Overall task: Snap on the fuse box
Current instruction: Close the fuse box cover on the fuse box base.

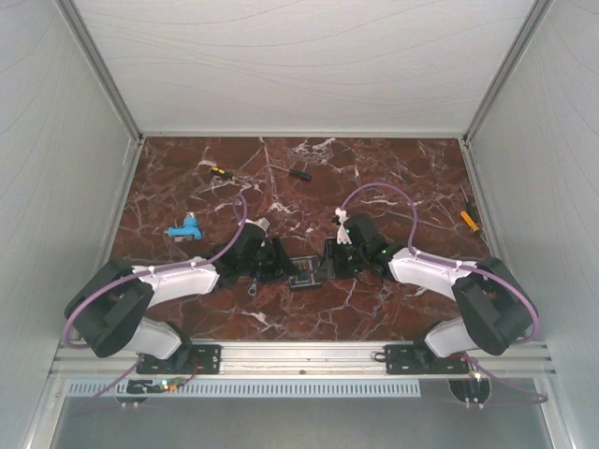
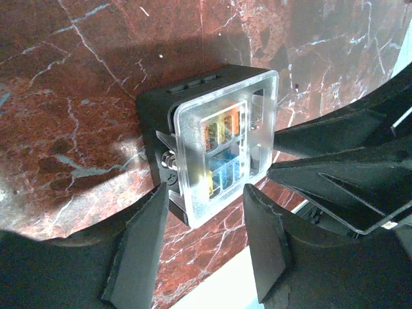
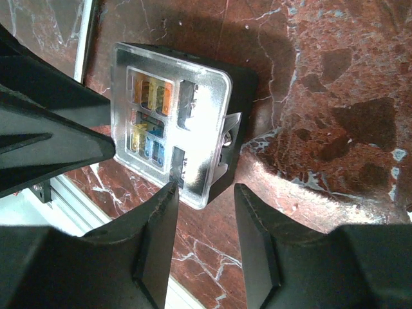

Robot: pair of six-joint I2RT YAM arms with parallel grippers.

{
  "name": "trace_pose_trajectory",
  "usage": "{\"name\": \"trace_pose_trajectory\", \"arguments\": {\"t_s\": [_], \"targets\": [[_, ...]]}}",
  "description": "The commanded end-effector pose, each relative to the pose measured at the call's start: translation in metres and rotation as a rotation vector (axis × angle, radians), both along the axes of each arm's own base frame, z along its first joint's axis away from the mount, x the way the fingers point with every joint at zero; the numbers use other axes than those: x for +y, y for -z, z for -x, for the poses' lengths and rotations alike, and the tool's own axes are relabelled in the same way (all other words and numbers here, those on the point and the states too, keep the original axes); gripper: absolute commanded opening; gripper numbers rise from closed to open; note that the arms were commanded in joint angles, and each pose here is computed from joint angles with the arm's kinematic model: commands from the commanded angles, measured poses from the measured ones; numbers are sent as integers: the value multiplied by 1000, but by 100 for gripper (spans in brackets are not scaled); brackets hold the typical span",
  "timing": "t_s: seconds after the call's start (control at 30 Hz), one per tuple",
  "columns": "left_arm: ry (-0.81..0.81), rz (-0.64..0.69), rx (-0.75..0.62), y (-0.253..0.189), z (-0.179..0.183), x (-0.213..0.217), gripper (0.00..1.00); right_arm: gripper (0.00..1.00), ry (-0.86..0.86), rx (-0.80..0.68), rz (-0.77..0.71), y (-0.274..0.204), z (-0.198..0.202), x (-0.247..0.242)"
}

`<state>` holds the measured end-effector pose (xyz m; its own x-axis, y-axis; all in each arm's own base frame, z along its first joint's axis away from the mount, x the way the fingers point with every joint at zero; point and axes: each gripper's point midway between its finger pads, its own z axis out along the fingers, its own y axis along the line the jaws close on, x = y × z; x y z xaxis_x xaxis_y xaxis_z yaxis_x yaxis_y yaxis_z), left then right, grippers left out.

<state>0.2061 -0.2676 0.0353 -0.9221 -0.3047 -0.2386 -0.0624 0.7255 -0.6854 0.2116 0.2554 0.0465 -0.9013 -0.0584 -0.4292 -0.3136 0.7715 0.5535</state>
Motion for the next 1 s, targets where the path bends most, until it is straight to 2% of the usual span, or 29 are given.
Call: {"name": "trace_pose_trajectory", "arguments": {"t_s": [0.0, 0.2, 0.33, 0.57, 0.87, 0.97], "targets": [[1, 19, -31, -14, -2, -3, 51, 37, -2, 0, -22, 1, -3, 4], [28, 49, 9, -6, 4, -10, 46, 33, -9, 15, -31, 4, -2, 7], [37, 37, 44, 4, 8, -10, 37, 31, -13, 37, -13, 10, 1, 5], [29, -28, 94, 19, 19, 3, 34, 27, -28, 95, 36, 22, 12, -2], [27, -115, 188, 47, 40, 25, 31, 24, -34, 194, 218, 63, 31, -26], [5, -79, 215, 50, 42, 33, 31, 21, -37, 235, 287, 82, 39, -36]]}}
